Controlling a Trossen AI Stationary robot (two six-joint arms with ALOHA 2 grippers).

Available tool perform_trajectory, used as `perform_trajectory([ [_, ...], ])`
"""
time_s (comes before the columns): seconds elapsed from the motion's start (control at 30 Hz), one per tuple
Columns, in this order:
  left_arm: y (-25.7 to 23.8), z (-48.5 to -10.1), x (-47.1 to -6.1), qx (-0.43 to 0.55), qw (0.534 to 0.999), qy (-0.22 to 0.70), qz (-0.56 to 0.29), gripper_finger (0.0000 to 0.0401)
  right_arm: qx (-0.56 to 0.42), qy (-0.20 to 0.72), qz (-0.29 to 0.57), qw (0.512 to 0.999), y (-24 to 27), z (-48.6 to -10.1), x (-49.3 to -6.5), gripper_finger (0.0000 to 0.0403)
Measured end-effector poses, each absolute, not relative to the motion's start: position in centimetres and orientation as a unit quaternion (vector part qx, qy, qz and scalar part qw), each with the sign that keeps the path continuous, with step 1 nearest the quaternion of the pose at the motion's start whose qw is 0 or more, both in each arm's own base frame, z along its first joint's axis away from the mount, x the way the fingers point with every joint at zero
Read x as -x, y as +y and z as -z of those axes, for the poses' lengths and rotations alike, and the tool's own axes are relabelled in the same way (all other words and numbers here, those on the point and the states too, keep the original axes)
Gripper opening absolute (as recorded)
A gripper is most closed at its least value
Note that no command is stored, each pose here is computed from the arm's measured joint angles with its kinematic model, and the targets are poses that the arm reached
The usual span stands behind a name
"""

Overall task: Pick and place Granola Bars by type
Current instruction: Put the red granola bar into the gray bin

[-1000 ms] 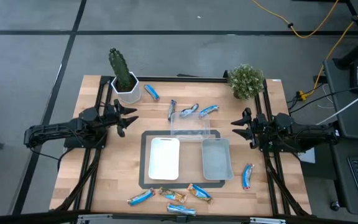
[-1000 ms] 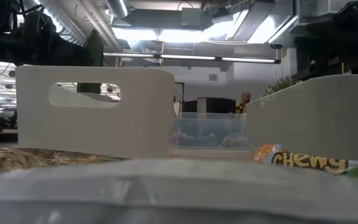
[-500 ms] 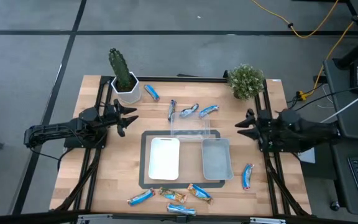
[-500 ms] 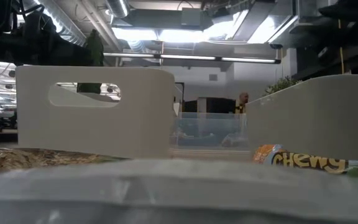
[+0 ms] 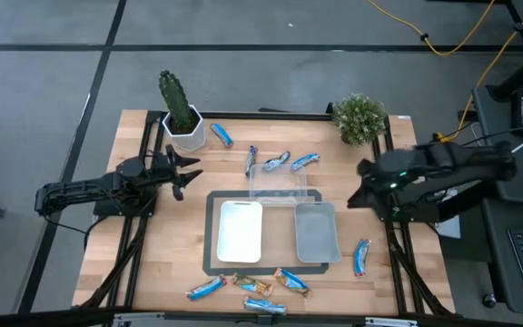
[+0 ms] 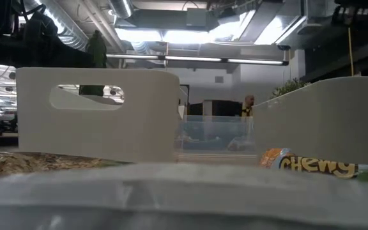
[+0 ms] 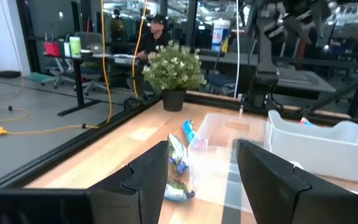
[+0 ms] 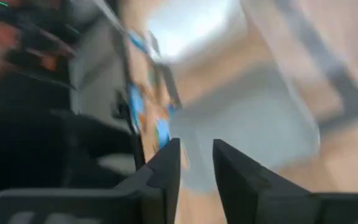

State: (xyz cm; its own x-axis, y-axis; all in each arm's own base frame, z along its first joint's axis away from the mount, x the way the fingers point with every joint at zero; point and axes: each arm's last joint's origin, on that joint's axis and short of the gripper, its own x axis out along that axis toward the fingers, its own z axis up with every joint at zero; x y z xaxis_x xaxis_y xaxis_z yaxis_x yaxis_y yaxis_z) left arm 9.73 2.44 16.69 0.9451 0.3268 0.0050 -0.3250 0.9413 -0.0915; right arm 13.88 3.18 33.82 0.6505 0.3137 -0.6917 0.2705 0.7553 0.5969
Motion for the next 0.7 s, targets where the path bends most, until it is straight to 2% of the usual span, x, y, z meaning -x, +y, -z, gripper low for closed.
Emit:
perform_trajectory([
  [0.13, 2.4, -16.5, -9.7, 0.045, 0.985, 0.000, -0.165, 0.0182, -0.397, 0.501, 0.117, 0.760, 4.5, -33.0, -15.8, 0.0069],
  [0.2, 2.4, -16.5, -9.7, 0.045, 0.985, 0.001, -0.165, 0.0182, -0.423, 0.517, 0.209, 0.714, 5.2, -31.8, -16.3, 0.0060],
  [0.27, 2.4, -16.5, -9.7, 0.045, 0.985, 0.001, -0.165, 0.0182, -0.447, 0.517, 0.266, 0.680, 6.3, -30.7, -16.7, 0.0054],
  [0.53, 2.4, -16.5, -9.8, 0.045, 0.986, 0.001, -0.161, 0.0182, -0.474, 0.542, 0.346, 0.602, 12.2, -26.8, -16.6, 0.0057],
  [0.7, 2.4, -16.5, -9.8, 0.047, 0.986, 0.001, -0.160, 0.0182, -0.461, 0.553, 0.375, 0.584, 15.1, -25.5, -15.7, 0.0114],
])
